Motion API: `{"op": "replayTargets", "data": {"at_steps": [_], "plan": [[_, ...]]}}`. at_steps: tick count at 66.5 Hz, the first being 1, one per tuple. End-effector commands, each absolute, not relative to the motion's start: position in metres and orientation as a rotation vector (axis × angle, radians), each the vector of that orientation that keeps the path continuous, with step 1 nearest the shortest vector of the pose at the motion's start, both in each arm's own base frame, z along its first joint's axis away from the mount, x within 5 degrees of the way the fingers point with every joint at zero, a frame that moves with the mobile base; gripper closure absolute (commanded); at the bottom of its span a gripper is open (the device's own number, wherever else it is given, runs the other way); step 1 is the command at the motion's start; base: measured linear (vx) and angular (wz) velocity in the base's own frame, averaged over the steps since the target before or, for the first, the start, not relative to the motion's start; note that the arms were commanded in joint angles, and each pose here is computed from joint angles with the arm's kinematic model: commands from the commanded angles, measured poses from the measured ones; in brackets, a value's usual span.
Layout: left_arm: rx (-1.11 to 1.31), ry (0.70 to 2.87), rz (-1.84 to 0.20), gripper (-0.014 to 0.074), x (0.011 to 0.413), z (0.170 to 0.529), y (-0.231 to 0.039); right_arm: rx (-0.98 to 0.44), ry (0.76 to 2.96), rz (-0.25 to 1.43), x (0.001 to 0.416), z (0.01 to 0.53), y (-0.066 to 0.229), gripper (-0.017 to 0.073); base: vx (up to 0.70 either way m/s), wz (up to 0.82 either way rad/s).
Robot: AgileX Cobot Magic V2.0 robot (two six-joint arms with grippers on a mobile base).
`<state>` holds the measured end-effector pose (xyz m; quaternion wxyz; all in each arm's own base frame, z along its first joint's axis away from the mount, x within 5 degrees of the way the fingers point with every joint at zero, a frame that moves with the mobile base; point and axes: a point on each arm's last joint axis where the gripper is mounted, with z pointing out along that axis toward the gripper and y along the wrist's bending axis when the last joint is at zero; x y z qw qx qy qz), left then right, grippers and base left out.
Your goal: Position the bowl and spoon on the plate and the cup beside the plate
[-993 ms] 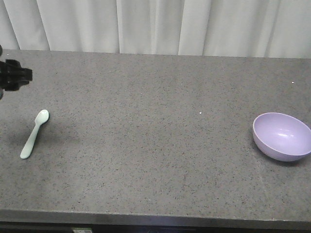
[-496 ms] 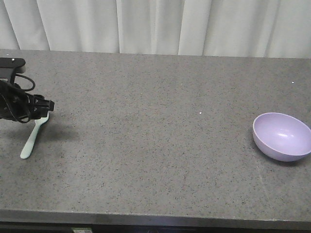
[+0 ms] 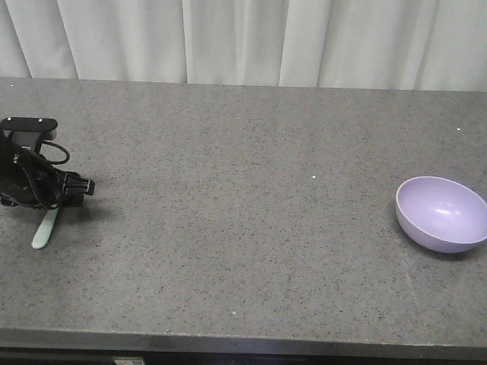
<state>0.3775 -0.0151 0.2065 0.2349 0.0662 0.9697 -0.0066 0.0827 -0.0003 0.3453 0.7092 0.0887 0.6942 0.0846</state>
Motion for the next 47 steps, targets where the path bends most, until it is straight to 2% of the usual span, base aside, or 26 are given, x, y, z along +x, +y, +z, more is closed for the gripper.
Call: {"op": "replayTargets", "data": {"at_steps": [1,15,23,30,42,47], "plan": [[0.179,2.579,-0.019,0.0111,0.382,0.226,-0.017,0.190,1.456,0.164,0.083,0.360,-0.002,-0.0022,0.00,0.00],[0.184,2.647,-0.024,0.0135,0.381,0.215,-0.018,0.190,1.456,0.164,0.083,0.360,-0.002,-0.0022,0.00,0.00],[0.189,2.694,-0.028,0.0197,0.380,0.208,-0.018,0.190,1.456,0.164,0.083,0.360,-0.002,-0.0022,0.00,0.00],[0.194,2.748,-0.033,0.0308,0.377,0.203,-0.018,0.190,1.456,0.164,0.083,0.360,-0.002,-0.0022,0.00,0.00],[0.200,2.814,-0.040,0.0603,0.372,0.199,-0.018,0.190,1.456,0.164,0.083,0.360,-0.002,-0.0022,0.00,0.00],[0.202,2.825,-0.040,0.0602,0.371,0.198,-0.018,0.190,1.457,0.164,0.083,0.360,-0.002,-0.0022,0.00,0.00]]}}
